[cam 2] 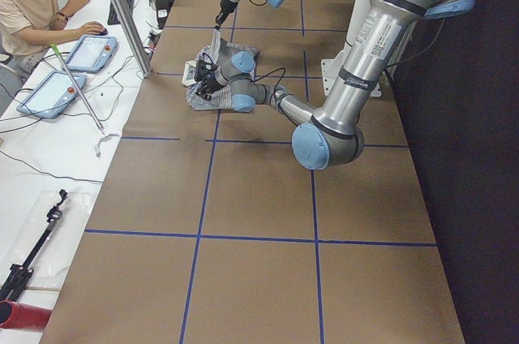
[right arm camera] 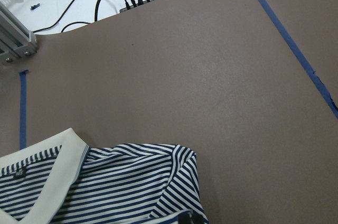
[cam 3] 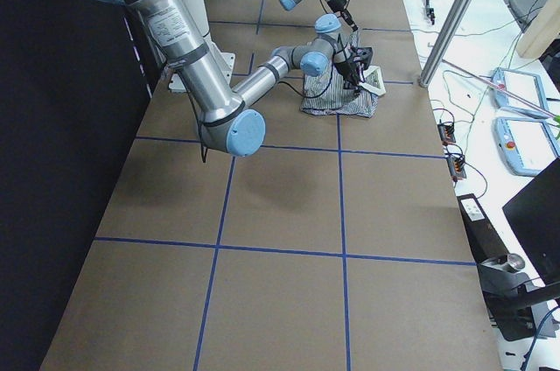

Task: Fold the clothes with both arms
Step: 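Lower the hem near the collar and open both grippers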

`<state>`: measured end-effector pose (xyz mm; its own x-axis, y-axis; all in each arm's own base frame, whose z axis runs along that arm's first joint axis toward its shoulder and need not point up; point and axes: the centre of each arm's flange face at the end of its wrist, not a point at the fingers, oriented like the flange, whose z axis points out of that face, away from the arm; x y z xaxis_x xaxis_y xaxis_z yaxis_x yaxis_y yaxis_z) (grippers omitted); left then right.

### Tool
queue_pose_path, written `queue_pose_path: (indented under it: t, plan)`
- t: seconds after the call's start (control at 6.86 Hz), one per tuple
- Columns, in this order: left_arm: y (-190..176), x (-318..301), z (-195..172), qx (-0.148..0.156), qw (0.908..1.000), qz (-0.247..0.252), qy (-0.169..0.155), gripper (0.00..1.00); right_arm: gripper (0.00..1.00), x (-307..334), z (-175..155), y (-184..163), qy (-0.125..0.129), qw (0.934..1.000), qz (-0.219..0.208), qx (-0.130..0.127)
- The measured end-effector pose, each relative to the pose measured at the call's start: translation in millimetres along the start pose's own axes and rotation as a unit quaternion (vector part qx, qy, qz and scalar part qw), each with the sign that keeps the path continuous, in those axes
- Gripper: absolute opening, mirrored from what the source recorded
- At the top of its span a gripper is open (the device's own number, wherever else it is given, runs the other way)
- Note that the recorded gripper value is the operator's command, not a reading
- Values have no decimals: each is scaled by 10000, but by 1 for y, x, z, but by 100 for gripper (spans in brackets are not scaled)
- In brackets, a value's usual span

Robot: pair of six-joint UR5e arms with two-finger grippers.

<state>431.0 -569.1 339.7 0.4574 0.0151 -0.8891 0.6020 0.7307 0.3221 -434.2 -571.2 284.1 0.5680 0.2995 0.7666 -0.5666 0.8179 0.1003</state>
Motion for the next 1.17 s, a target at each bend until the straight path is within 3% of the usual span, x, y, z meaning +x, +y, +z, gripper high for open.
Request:
queue_pose_path:
  t: [0.44, 0.87, 1.17]
  plan:
    - [7, -7, 14, -62, 9999, 2, -147, 0, 0, -11, 40, -4, 328, 9995, 3, -3]
    - [10, -6, 29, -105, 9997, 12, -240, 10, 0, -15, 81, -8, 719, 9974, -80, 25]
    - [16, -10, 36, -133, 9994, 26, -310, 17, 10, -18, 94, -9, 840, 9964, -106, 19]
